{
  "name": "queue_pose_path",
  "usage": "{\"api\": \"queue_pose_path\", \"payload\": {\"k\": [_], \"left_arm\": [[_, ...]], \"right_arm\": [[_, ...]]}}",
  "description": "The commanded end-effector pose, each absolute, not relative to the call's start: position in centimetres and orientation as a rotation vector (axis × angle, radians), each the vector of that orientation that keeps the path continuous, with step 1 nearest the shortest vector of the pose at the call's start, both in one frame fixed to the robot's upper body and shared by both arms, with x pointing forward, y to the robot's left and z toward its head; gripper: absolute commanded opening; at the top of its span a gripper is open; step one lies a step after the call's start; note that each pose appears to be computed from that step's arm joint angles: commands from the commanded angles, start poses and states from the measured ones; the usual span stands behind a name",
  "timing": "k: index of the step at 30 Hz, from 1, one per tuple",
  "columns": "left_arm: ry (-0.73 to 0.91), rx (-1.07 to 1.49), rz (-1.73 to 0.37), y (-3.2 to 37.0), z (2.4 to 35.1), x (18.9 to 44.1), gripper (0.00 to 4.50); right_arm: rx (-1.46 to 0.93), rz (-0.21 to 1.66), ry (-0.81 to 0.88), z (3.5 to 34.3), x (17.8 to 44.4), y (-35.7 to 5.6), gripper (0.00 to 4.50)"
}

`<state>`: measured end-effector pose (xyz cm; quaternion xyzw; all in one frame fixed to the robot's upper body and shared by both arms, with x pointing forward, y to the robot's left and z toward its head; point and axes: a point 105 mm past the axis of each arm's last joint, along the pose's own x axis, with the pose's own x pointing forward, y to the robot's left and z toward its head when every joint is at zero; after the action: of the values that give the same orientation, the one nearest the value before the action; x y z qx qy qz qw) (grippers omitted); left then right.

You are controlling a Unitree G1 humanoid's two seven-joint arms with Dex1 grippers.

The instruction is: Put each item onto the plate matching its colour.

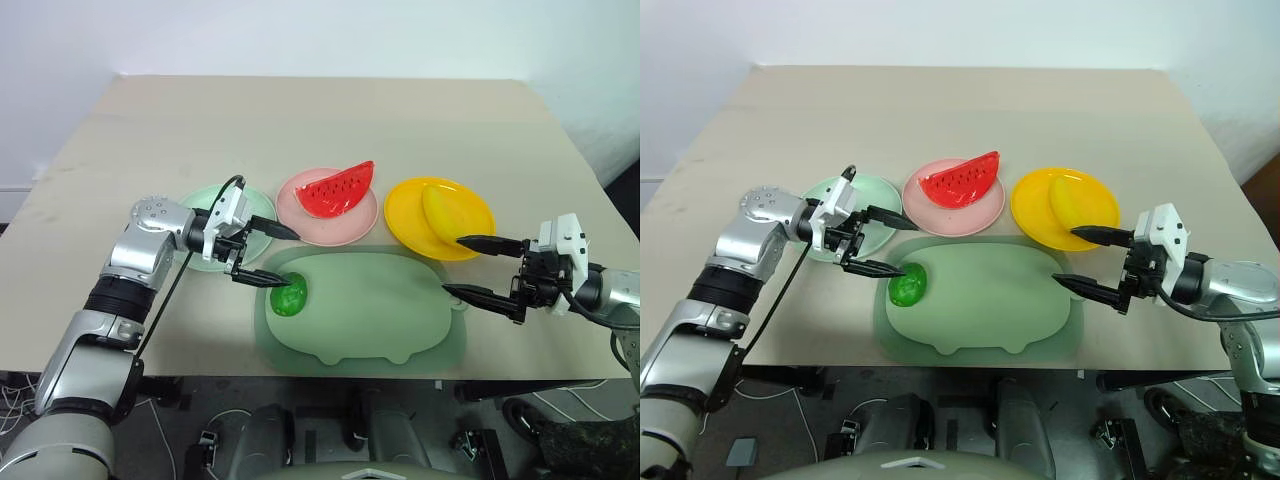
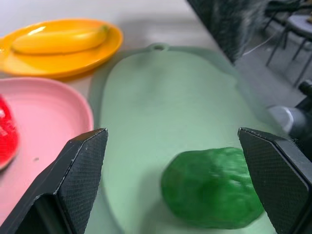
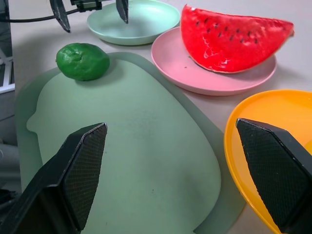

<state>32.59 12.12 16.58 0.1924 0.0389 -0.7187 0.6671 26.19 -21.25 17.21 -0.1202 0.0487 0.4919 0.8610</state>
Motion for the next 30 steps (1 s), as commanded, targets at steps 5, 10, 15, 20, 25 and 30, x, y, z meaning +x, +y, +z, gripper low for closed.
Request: {"api": "queue_pose_path", "payload": {"k": [5, 10, 15, 20, 25, 30], "left_arm": [[-0.115, 0.764, -1.722, 11.1, 20.5, 32.0, 4.5], [-0.163, 0.972, -1.813, 10.8, 21.3, 31.7, 4.5], [-0.119, 1.115, -1.875, 10.8, 20.9, 32.0, 4.5], [-0.101, 1.065, -1.908, 10.0, 20.6, 32.1, 4.5], [-0.053, 0.837, -1.856, 9.0, 21.7, 33.0, 4.5], [0.173, 0.653, -1.68, 9.0, 22.7, 34.5, 4.5]], "right_arm": [[-0.244, 1.054, 0.071, 17.8, 26.2, -20.4, 4.49], [-0.24, 1.049, 0.063, 17.8, 26.5, -20.3, 4.49], [-0.231, 1.041, 0.055, 17.8, 26.6, -20.1, 4.49], [-0.22, 1.033, 0.05, 17.7, 26.6, -19.8, 4.49], [-0.213, 1.029, 0.051, 17.6, 26.5, -19.6, 4.49], [-0.207, 1.026, 0.056, 17.4, 26.5, -19.5, 4.49]]}}
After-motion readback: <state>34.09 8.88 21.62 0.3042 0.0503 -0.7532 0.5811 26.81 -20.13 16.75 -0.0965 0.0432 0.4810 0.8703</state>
